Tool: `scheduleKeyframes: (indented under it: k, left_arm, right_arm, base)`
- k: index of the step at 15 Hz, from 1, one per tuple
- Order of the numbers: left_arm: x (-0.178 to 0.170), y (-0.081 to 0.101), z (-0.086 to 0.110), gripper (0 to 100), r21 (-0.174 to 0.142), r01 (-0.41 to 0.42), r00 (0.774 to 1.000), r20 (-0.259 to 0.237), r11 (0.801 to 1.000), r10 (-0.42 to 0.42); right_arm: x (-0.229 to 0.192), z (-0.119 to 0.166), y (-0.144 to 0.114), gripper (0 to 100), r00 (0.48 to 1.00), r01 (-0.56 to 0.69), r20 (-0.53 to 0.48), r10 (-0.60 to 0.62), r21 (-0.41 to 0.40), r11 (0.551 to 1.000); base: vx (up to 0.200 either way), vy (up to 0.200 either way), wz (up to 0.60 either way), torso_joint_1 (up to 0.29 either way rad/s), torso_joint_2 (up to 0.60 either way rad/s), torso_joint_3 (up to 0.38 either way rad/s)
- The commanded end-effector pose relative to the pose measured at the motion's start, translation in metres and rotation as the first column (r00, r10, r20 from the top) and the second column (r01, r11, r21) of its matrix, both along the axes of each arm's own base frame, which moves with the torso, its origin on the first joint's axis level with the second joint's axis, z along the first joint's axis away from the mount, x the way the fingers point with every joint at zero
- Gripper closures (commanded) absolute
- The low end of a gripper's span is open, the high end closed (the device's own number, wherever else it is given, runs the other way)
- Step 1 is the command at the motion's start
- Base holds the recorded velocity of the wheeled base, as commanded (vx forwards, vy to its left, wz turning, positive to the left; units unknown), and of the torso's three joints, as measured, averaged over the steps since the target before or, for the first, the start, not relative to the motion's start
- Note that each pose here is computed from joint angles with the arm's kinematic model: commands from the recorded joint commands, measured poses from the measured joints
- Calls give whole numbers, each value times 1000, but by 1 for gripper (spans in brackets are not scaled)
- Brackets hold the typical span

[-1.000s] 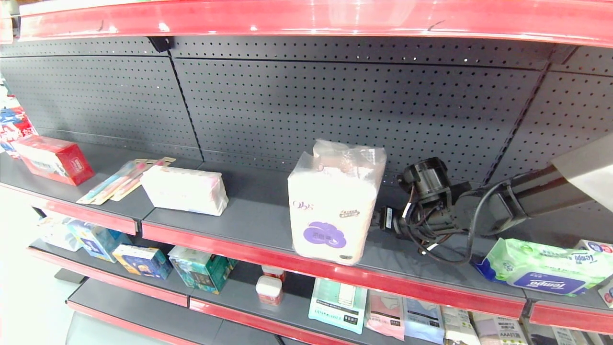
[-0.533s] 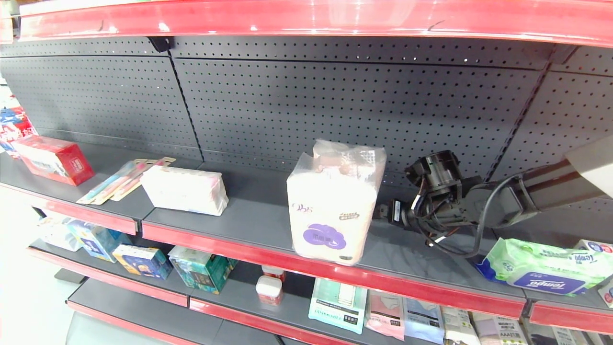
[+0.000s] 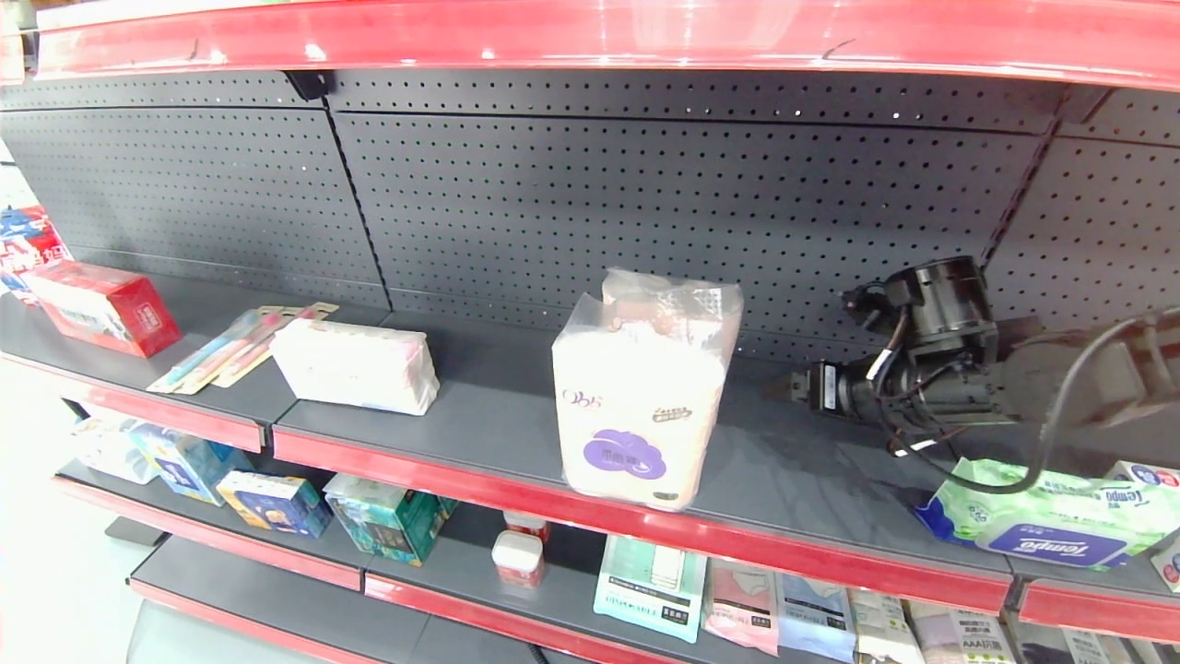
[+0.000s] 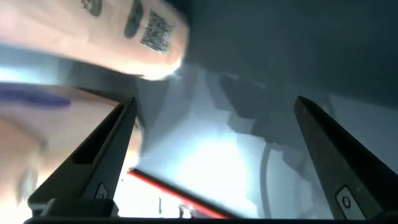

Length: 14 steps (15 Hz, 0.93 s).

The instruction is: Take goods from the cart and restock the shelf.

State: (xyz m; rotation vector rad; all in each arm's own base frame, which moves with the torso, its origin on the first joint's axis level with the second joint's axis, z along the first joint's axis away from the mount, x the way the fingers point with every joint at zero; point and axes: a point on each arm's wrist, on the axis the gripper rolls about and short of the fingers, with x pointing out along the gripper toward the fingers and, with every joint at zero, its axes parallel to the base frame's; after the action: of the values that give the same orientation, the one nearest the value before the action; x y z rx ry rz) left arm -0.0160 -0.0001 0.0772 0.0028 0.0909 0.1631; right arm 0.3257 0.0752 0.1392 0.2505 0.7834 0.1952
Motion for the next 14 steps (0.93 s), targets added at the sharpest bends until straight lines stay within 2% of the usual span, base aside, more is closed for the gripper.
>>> scheduleKeyframes:
  k: [1,4,8,9,10,12,14]
  left_arm:
    - [0,0,0,0,0,-1,1000,-2,1000,1]
    - [0,0,0,0,0,-1,1000,-2,1000,1]
    - [0,0,0,0,0,-1,1000,-2,1000,1]
    - [0,0,0,0,0,-1,1000,-2,1000,1]
    - [0,0,0,0,0,-1,1000,-2,1000,1]
    - [0,0,0,0,0,-1,1000,-2,1000,1]
    - [0,0,0,0,0,-1,1000,-2,1000,1]
  right_arm:
    - [-42,31,-29,0,996,-16,92,17,-10,1000]
    - [-89,46,-38,0,981,-80,172,94,-84,993]
    - [-149,51,-54,0,951,-107,265,160,-204,973]
    - [-170,45,-65,0,943,-84,286,168,-283,955]
    - [-185,42,-72,0,938,-61,304,165,-323,944]
    - [-221,37,-80,0,916,-8,374,143,-339,941]
    - [-249,27,-76,0,889,-5,429,162,-345,939]
  base:
    - [0,0,0,0,0,0]
    - [0,0,0,0,0,0]
    - [0,0,0,0,0,0]
    - [0,0,0,0,0,0]
    - [0,0,0,0,0,0]
    - [0,0,0,0,0,0]
    - [0,0,0,0,0,0]
